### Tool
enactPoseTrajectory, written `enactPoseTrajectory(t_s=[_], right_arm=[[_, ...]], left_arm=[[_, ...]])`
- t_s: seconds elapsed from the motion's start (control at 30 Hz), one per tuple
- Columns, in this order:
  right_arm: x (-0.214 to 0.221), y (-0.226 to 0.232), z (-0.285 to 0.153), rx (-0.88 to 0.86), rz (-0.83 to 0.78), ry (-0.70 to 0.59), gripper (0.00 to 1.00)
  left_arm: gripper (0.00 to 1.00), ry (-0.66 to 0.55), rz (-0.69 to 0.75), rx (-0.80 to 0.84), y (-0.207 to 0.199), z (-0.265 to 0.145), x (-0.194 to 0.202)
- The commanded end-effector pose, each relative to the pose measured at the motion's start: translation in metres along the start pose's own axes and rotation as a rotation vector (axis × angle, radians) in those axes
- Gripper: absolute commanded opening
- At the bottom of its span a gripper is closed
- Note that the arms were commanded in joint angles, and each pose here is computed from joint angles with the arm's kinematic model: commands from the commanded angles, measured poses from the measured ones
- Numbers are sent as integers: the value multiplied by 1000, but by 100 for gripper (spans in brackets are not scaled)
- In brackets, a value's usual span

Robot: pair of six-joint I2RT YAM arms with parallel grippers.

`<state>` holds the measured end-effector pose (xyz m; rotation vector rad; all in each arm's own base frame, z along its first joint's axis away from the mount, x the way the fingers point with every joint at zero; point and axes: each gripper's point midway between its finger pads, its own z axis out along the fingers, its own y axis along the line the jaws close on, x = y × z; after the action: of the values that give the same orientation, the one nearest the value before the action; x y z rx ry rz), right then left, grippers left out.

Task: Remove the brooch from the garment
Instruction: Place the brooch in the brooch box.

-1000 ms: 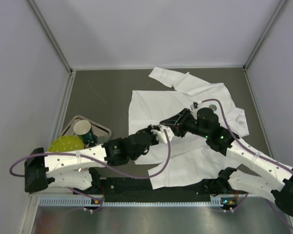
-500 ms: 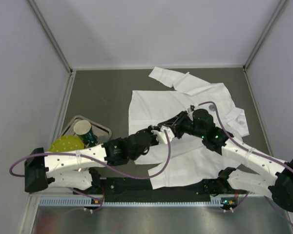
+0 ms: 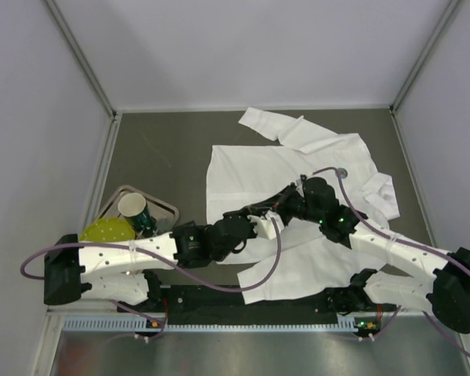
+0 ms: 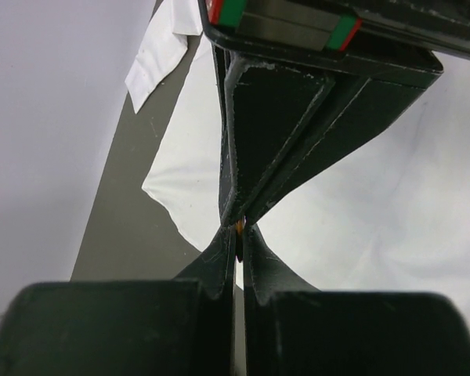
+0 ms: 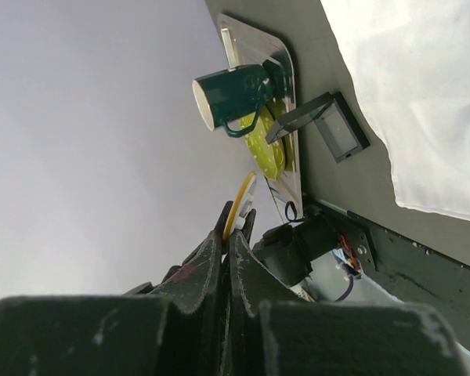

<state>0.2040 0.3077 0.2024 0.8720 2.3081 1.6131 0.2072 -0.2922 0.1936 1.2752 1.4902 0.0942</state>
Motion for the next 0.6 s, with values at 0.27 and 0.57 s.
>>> enactPoseTrajectory(t_s=[0.27,0.57], right_arm=[[5,31,1,-179,-203,-11,0],[25,31,6,-365,-567,67,0]], left_arm=[[59,-83,-341,8,14,-37,-20],[83,-381,-870,17,86,-147,-43]])
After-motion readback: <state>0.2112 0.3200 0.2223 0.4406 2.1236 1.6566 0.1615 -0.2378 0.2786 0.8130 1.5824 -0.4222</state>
